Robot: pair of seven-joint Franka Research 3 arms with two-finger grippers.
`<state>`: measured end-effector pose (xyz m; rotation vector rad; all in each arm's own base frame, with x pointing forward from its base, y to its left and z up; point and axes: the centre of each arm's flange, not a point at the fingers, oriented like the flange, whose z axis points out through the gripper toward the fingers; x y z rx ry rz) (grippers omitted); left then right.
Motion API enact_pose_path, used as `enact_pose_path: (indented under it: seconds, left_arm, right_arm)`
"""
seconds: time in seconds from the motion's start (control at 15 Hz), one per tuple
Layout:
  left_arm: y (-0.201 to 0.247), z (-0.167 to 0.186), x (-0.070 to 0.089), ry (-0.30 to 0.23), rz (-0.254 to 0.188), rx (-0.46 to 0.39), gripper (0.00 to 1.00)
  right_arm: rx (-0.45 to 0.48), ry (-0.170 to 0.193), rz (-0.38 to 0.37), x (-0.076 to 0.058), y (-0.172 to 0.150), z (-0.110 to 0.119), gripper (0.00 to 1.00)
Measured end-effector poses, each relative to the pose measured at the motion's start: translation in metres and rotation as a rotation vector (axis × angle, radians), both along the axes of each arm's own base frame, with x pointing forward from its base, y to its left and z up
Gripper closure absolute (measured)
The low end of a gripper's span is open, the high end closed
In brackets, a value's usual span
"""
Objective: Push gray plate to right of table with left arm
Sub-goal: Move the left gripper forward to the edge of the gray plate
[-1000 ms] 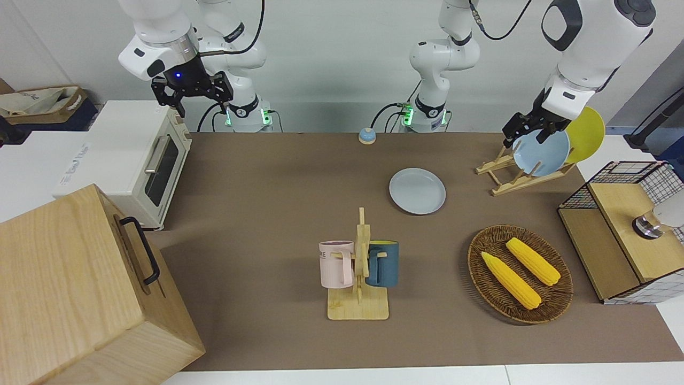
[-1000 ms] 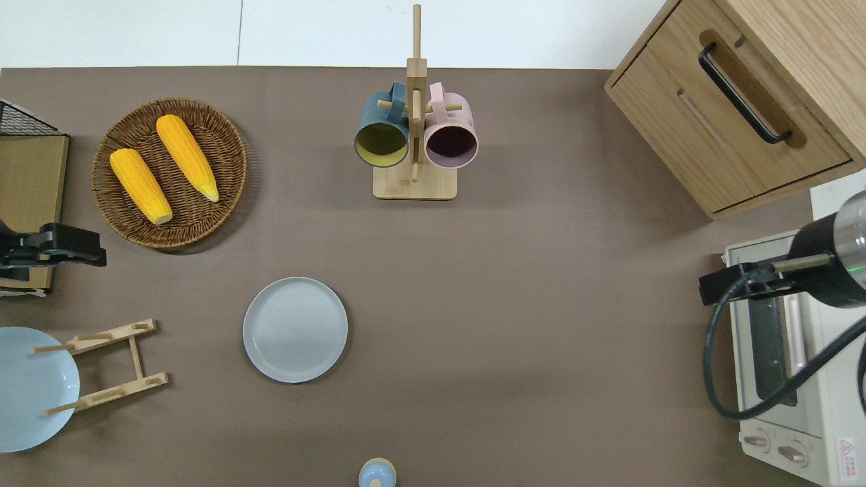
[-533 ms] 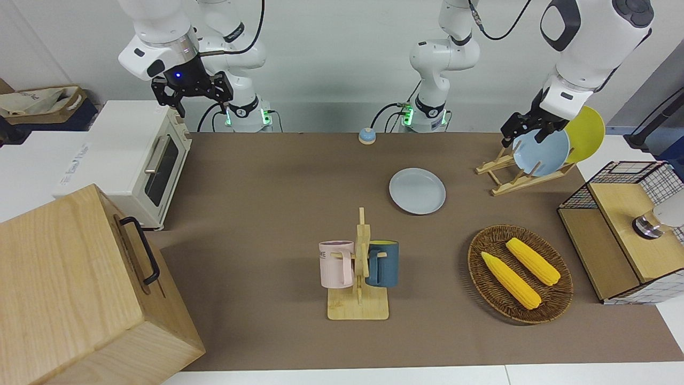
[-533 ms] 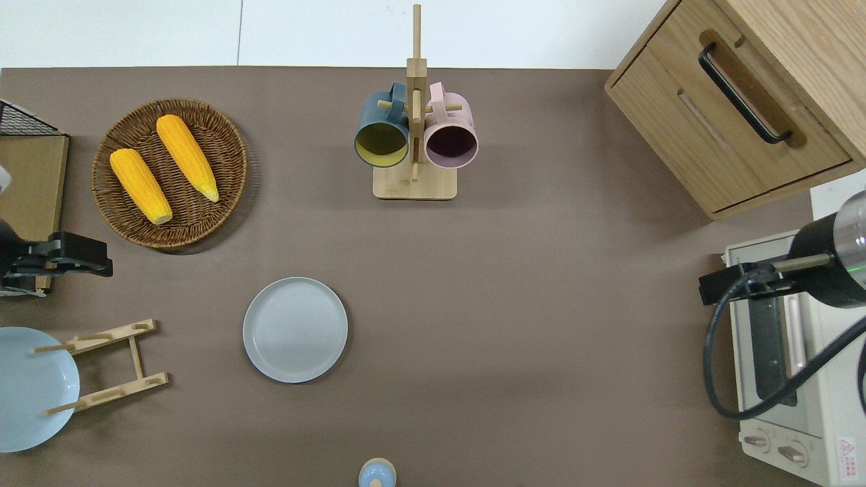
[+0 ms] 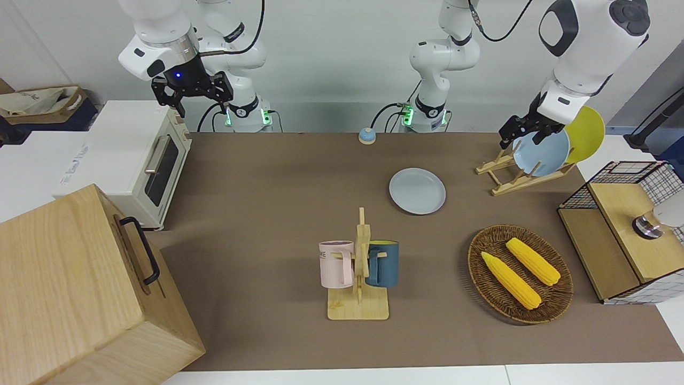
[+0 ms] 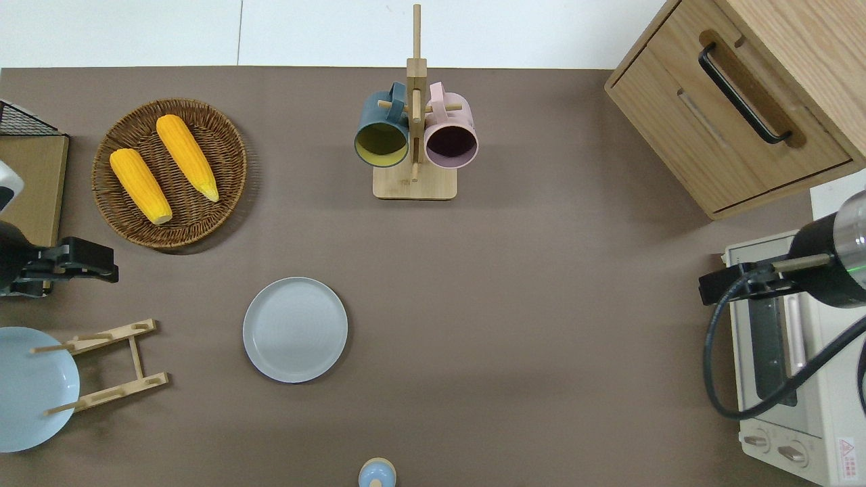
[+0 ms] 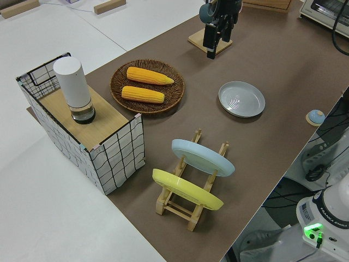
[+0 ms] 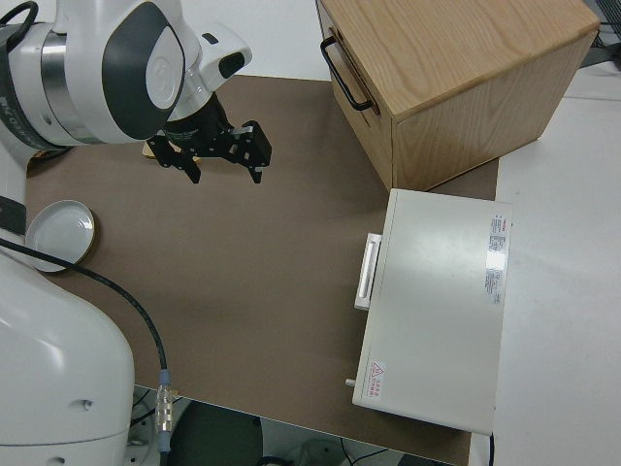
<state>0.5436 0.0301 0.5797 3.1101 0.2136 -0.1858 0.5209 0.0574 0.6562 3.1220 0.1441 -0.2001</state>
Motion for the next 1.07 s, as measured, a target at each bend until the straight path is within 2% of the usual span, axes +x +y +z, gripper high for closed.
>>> enact_pose_path:
  seconds: [0.2,0.27,0.4,0.67,0.73,0.87,1.07]
  left_arm:
    - [0.001,-0.028,-0.004,0.046,0.003,-0.003,0.00]
    - [0.001,-0.040,-0.005,0.044,0.003,-0.003,0.00]
    - [-0.001,-0.064,-0.009,0.018,0.009,0.000,0.00]
    - [-0.004,-0.115,-0.034,-0.015,0.032,-0.001,0.00]
    - [-0.007,-0.125,-0.038,-0.024,0.049,-0.001,0.00]
    - [-0.021,-0.147,-0.045,-0.055,0.082,0.005,0.00]
    - [-0.055,-0.177,-0.057,-0.058,0.104,0.017,0.00]
  right_arm:
    - [0.000,0.000,0.000,0.000,0.000,0.000,0.01]
    - [0.000,0.000,0.000,0.000,0.000,0.000,0.01]
    - [0.000,0.000,0.000,0.000,0.000,0.000,0.01]
    - [0.000,0.000,0.000,0.000,0.000,0.000,0.01]
    - [0.000,0.000,0.000,0.000,0.000,0.000,0.01]
    - [0.000,0.000,0.000,0.000,0.000,0.000,0.01]
    - [0.000,0.000,0.000,0.000,0.000,0.000,0.01]
